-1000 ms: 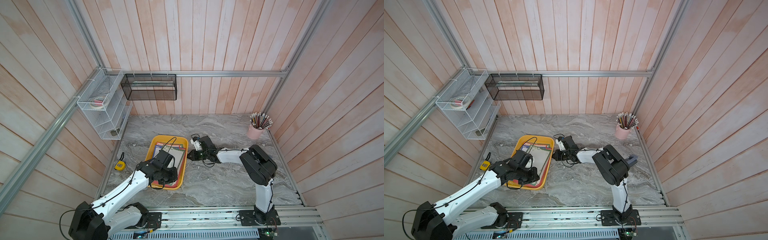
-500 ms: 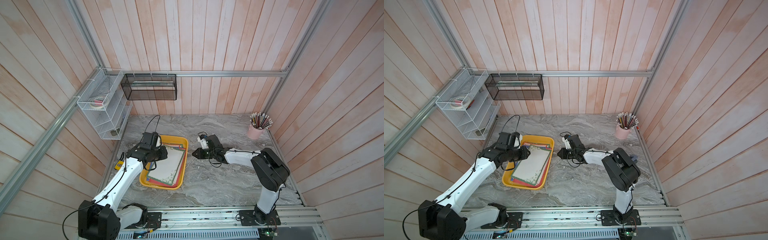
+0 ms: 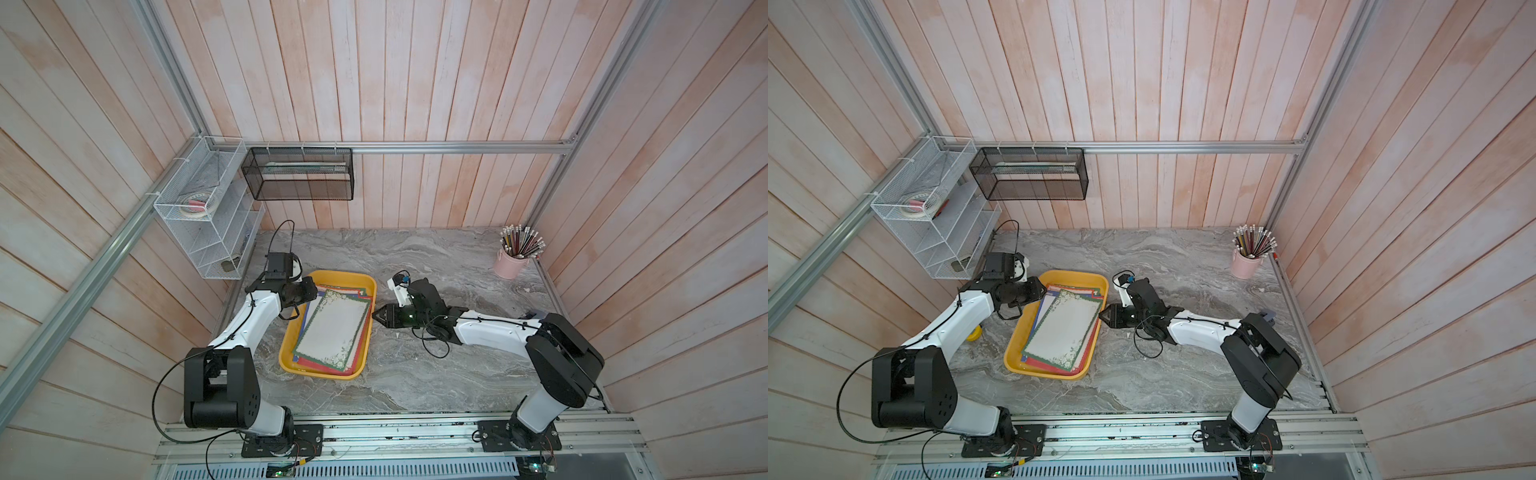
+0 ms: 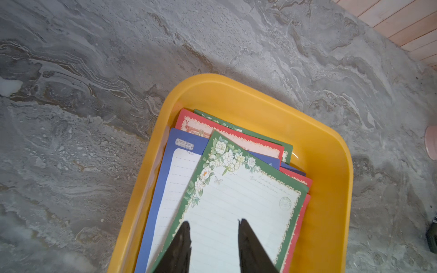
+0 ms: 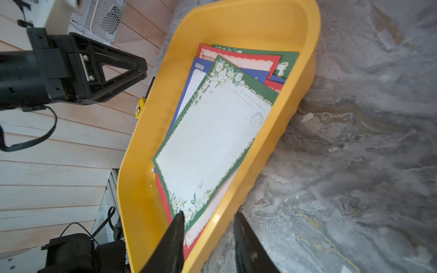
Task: Take out the stationery paper from the storage box
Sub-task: Pick up the stationery paper from the storage box.
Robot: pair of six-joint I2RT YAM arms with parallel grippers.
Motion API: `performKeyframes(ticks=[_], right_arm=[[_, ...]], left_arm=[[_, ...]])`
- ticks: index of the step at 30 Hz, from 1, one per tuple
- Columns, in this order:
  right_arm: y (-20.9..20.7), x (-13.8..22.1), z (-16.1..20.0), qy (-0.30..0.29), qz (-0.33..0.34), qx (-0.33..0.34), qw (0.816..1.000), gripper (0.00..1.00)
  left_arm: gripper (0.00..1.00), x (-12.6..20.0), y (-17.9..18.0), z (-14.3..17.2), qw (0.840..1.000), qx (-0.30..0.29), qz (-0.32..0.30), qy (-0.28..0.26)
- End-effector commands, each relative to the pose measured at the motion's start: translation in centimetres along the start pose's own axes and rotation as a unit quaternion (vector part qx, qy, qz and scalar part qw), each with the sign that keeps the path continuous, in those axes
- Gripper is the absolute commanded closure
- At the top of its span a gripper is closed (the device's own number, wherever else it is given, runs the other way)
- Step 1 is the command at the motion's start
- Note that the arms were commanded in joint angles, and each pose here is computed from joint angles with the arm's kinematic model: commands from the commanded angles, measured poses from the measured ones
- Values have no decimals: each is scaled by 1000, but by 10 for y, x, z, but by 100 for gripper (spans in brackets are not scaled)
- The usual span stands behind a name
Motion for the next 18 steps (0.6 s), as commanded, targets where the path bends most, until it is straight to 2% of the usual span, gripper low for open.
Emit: performKeyframes(ticks=[1,6,18], right_arm=[[-3,-8,3,-6,7,-20,1000,62],[-13,-17,6,-2,35,-43,998,61],[-13,-25,11,16,29,-46,998,61]], left_arm=[[63,-14,3,3,1000,-13,8,-5],[63,-29,6,10,1000,-6,12,28],[62,-48,14,26,997,10,-2,78]])
Point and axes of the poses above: each gripper's point midway between its finger pads, its own x axis back along the fingers, its own y axis along the line the jaws close on, z = x × y, the point moved 6 cm from there along x, back along the fingers, and after that the axes turned 15 degrees about -x, right-handed, at the moved point
